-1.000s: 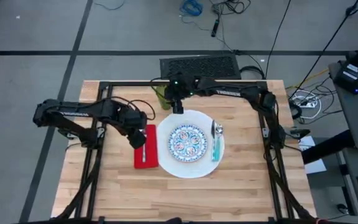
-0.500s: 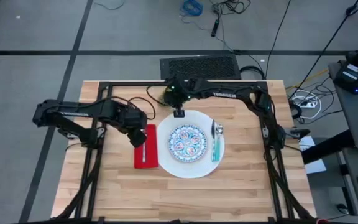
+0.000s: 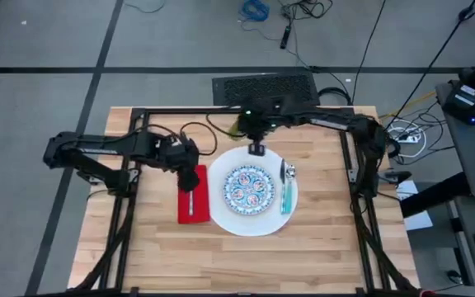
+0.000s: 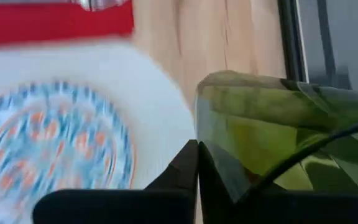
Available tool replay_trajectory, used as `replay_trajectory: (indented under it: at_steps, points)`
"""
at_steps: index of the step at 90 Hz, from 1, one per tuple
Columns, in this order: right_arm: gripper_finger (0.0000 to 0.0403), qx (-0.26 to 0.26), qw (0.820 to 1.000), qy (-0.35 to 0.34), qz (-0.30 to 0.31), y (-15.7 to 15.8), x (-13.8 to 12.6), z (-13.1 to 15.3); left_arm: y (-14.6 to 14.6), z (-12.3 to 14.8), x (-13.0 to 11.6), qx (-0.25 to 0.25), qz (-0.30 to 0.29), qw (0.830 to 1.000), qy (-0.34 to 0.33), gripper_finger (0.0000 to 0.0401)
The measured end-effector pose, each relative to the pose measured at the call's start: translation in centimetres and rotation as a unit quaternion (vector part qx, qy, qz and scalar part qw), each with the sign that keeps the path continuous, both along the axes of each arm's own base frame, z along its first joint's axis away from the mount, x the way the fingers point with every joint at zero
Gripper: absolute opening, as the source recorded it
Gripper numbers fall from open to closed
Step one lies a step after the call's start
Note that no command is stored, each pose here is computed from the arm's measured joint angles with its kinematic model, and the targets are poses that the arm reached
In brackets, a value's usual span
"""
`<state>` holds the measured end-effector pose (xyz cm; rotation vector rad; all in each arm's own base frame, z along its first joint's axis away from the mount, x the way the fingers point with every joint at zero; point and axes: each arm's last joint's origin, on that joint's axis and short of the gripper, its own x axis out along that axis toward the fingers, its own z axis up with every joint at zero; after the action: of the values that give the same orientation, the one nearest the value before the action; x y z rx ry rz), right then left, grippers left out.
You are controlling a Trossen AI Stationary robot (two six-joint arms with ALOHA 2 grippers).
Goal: Set table place
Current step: Put the green cup to the top right of the blue patterned plate on the white tablemat
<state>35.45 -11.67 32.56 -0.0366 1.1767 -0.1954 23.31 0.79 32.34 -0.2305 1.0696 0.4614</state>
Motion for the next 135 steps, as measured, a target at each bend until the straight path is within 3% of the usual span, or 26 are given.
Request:
replay_trajectory:
  at_steps: [15, 32, 56, 111, 135]
  points:
    - [0.0, 0.057, 0.989, 0.12, -0.062, 0.8, -2.5, -1.1, 1.3, -0.2, 0.6, 0.056, -0.021, 0.998, -0.014, 0.0095]
    - [0.0, 0.08, 0.977, 0.168, -0.106, 0.1, -3.4, -4.5, 2.2, 0.0, 0.7, 0.116, -0.025, 0.993, -0.005, 0.0095]
    - [0.0, 0.073, 0.978, 0.132, -0.144, -1.4, -3.2, -7.5, 2.6, 0.0, 0.6, 0.13, -0.011, 0.991, -0.003, 0.0095]
    - [0.0, 0.061, 0.973, 0.149, -0.167, -1.8, -3.7, -7.6, 2.6, 0.0, 0.6, 0.128, -0.021, 0.992, 0.0, 0.0095]
    - [0.0, 0.076, 0.977, 0.146, -0.14, 1.9, -2.4, -7.6, 2.6, 0.0, 0.6, 0.128, -0.02, 0.992, -0.001, 0.0095]
